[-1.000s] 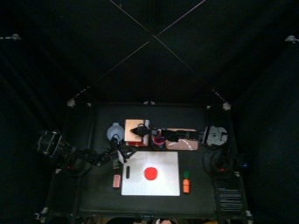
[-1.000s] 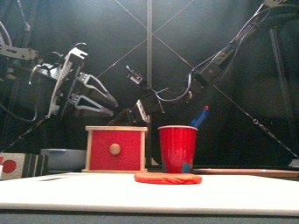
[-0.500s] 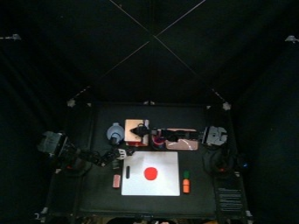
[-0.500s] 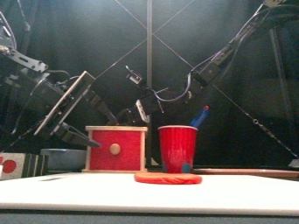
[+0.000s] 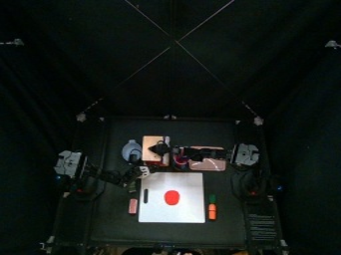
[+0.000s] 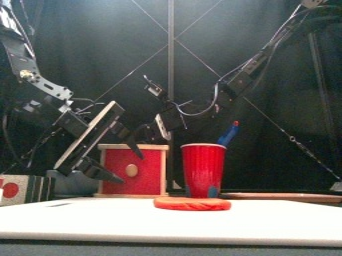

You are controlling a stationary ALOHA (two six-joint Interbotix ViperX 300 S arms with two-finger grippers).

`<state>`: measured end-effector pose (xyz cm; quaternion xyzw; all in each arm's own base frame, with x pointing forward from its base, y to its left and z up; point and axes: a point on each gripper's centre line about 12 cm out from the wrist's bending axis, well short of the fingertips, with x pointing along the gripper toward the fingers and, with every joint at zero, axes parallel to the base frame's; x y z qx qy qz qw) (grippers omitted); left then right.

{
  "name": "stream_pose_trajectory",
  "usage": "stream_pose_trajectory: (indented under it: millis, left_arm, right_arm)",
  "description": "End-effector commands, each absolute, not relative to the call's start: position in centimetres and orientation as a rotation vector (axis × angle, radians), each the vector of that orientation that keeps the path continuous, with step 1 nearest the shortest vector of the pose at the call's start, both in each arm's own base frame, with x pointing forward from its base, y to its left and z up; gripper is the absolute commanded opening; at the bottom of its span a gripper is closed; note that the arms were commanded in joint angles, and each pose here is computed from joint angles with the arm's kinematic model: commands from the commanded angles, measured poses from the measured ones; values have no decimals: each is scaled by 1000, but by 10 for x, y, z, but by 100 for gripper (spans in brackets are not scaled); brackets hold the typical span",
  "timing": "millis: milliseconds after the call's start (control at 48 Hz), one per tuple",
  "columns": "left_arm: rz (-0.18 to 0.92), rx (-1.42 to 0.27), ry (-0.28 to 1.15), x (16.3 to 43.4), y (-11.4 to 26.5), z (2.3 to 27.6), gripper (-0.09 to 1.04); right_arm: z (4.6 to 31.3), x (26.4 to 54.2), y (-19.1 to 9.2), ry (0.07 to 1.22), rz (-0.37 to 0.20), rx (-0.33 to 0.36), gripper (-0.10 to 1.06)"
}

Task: Get the cutter from the drawer then cut the dough then place the extra dough in the bowl
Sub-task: Open the drawer

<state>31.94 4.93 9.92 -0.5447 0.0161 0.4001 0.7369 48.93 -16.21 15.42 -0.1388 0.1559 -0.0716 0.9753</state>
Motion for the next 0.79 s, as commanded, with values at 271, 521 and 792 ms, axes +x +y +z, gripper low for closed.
stream_pose_trajectory:
  millis: [271, 521, 792]
  left_arm:
    - [868, -1167, 0, 327, 67, 105, 91]
    - [878, -1159, 10, 327, 68, 100, 78]
    - [883, -1154, 20, 327, 68, 96, 66]
  right_arm:
    - [161, 492, -158, 303, -138, -287, -4]
    - [160, 493, -153, 312, -131, -285, -4]
    - [159, 494, -151, 320, -128, -281, -4]
